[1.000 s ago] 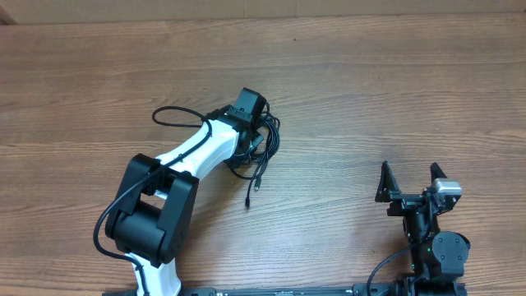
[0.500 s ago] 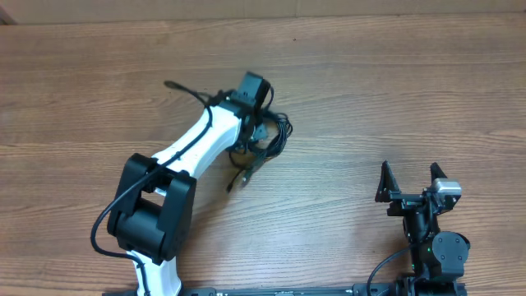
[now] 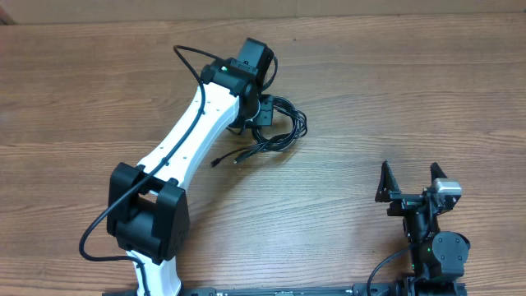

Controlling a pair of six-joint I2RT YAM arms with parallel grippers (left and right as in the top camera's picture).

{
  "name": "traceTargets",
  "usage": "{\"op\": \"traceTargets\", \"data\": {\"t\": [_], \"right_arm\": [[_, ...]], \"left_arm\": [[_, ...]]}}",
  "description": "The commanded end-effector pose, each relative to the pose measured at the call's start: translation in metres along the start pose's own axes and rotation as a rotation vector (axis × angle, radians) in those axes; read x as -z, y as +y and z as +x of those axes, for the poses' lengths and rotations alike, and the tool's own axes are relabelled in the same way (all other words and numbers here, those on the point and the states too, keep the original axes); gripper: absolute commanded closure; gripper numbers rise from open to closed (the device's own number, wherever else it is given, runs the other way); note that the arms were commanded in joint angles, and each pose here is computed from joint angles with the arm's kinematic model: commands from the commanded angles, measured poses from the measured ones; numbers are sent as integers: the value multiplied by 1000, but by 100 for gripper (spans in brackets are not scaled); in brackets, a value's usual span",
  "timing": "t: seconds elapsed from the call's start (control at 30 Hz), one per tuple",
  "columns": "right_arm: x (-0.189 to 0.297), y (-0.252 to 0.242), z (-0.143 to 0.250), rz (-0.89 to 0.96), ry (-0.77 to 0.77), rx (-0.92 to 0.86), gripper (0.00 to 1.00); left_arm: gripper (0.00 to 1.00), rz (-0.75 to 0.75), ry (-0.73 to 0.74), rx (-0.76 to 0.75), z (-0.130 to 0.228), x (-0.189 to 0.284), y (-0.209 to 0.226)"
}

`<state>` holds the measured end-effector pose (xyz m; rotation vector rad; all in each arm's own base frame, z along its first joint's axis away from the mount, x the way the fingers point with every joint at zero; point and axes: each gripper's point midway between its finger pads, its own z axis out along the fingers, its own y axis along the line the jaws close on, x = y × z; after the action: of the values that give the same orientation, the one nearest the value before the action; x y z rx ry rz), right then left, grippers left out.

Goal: Untangle cables
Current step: 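Lift the cable coil with the left gripper and pull it up-left, then swing the right gripper toward the hanging cable loops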

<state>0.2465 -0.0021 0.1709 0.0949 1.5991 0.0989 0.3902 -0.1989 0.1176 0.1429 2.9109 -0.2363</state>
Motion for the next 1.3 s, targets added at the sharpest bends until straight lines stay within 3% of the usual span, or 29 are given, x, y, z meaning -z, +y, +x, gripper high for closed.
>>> {"op": "traceTargets", "data": {"t": [0.0,0.13,0.23,0.37,0.53,0.7,0.87,1.1,1.27], "right_arm": [[0,1,1,-6,-6,4,0],[0,5,1,-28,-6,-15,0],[2,25,1,-146,7,-139,0],[15,70,3,-401,125,-515,0],[22,85,5,-472,237,-801,0],[29,94,-9,-550,191,-662,1],[33,91,-36,-505,169,-608,0],[27,92,-30,-419,391,-659,0],[32,131,-32,-669,558,-689,0]], "left_arm": [[96,83,-3,-48,-7,10,-8],[96,188,24,-51,-6,14,-13],[96,259,34,-22,-8,18,-13],[96,360,50,18,-11,25,-13],[96,386,48,46,-15,27,-5],[96,385,46,48,-16,27,-4],[96,385,46,48,-16,27,-4],[96,385,48,49,-15,27,-5],[96,383,65,139,-15,27,-4]]}}
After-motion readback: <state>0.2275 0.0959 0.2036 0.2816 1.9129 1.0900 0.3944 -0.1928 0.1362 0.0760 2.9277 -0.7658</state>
